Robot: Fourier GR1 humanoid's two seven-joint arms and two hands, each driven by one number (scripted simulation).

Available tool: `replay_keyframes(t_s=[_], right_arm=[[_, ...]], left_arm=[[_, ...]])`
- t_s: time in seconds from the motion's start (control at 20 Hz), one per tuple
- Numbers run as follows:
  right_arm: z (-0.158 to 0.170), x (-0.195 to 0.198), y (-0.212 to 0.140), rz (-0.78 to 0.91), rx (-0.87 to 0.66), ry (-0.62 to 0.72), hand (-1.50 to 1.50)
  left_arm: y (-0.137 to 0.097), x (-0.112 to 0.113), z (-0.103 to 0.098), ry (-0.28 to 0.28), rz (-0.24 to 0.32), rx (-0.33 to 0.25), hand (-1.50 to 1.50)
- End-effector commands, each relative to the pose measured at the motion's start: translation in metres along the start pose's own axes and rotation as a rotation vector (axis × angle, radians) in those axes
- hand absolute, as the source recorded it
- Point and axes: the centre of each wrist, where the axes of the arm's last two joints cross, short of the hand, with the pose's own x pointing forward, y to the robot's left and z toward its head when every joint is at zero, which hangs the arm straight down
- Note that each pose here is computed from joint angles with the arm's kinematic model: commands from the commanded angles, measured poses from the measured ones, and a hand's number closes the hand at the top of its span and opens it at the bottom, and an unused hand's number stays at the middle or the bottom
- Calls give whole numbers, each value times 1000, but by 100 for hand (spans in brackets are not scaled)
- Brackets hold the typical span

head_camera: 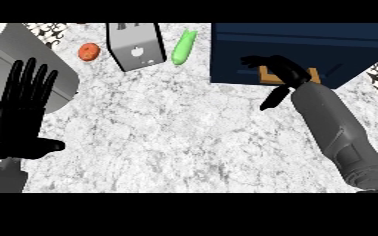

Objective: Pick up the cup, place it into the drawer and close the drawer

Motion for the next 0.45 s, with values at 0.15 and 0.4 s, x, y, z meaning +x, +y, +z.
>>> replay_keyframes(t_s=[0.15, 0.4], right_arm=[[16, -15, -45, 24, -43, 127, -150], [15, -14, -49, 13, -60, 134, -150]], left_arm=[[-11, -5, -1, 14, -9, -31, -150], [-12, -8, -6, -25, -19, -33, -150]])
